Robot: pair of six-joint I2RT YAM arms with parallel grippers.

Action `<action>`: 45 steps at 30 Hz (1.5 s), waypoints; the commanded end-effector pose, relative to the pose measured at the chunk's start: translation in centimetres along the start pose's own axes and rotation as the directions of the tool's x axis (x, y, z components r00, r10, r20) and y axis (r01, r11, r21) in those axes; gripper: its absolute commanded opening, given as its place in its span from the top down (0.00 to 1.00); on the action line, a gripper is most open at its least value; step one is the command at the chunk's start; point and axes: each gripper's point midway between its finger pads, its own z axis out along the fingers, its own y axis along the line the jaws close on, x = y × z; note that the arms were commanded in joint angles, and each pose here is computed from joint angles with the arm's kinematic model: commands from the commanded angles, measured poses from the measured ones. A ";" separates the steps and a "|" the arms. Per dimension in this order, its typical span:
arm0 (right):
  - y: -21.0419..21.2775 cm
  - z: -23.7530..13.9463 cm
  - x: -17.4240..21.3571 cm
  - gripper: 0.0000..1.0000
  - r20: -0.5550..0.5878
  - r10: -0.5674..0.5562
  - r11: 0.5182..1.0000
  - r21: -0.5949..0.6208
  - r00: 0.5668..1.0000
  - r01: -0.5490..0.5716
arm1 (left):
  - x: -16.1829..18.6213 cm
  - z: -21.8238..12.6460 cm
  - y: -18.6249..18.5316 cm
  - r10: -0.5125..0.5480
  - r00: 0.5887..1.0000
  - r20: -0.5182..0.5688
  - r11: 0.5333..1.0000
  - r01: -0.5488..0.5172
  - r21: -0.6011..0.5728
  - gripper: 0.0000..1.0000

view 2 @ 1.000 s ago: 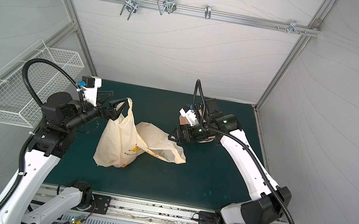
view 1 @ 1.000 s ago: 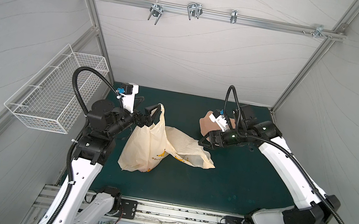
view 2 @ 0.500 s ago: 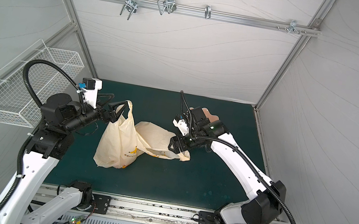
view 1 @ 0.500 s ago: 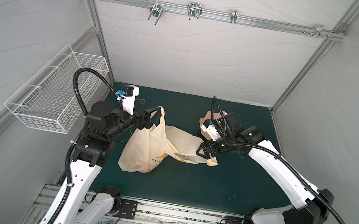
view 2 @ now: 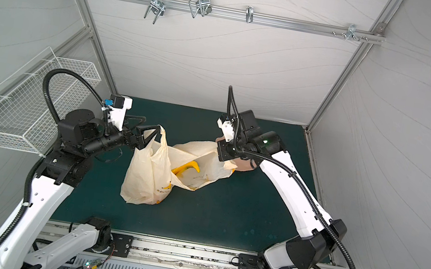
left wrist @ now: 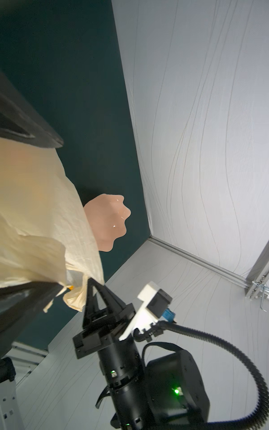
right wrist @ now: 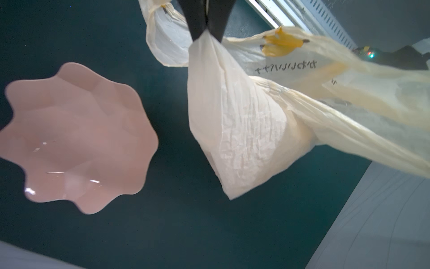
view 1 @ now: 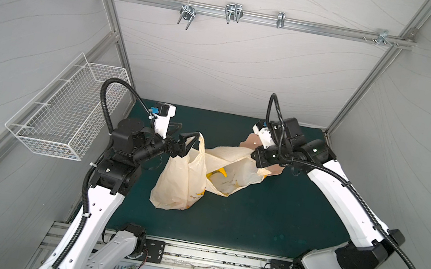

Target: Place the fruits into the plastic bag

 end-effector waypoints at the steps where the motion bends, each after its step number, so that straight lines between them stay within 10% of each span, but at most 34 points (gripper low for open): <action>1: -2.9 -2.3 1.0 1.00 -0.033 0.046 0.994 0.105 0.998 -0.043 | -1.4 -0.5 -2.3 0.038 0.999 -0.014 0.997 -0.037 0.074 0.11; 14: -5.0 -1.6 3.6 1.00 -0.078 0.208 0.972 0.124 0.975 -0.198 | 6.3 -3.6 -5.4 -0.264 0.887 -0.379 0.941 0.323 0.099 0.11; 18: -4.9 -1.7 3.5 0.99 -0.078 0.216 0.973 0.105 0.973 -0.207 | 8.4 -5.3 -3.0 -0.333 0.879 -0.340 0.943 0.319 -0.098 0.12; 29: -5.4 -5.8 0.9 0.03 0.033 0.327 0.944 -0.059 0.944 -0.325 | 7.0 -6.0 7.8 -0.394 0.915 -0.084 0.744 0.264 -0.614 0.06; 33: -9.2 -9.9 -0.2 0.01 0.170 0.368 0.928 -0.009 0.914 -0.372 | 6.5 -6.0 10.6 -0.345 0.939 -0.009 0.684 0.244 -0.688 0.03; 38: -17.3 -11.7 1.4 0.01 0.271 0.449 0.829 0.229 0.851 -0.510 | 6.9 -5.9 14.4 -0.281 0.959 0.023 0.637 0.205 -0.743 0.00; 45: -29.8 -8.4 7.8 0.01 0.390 0.661 0.563 0.307 0.641 -0.767 | 9.1 -4.7 20.4 -0.142 0.989 -0.031 0.566 0.055 -0.822 0.00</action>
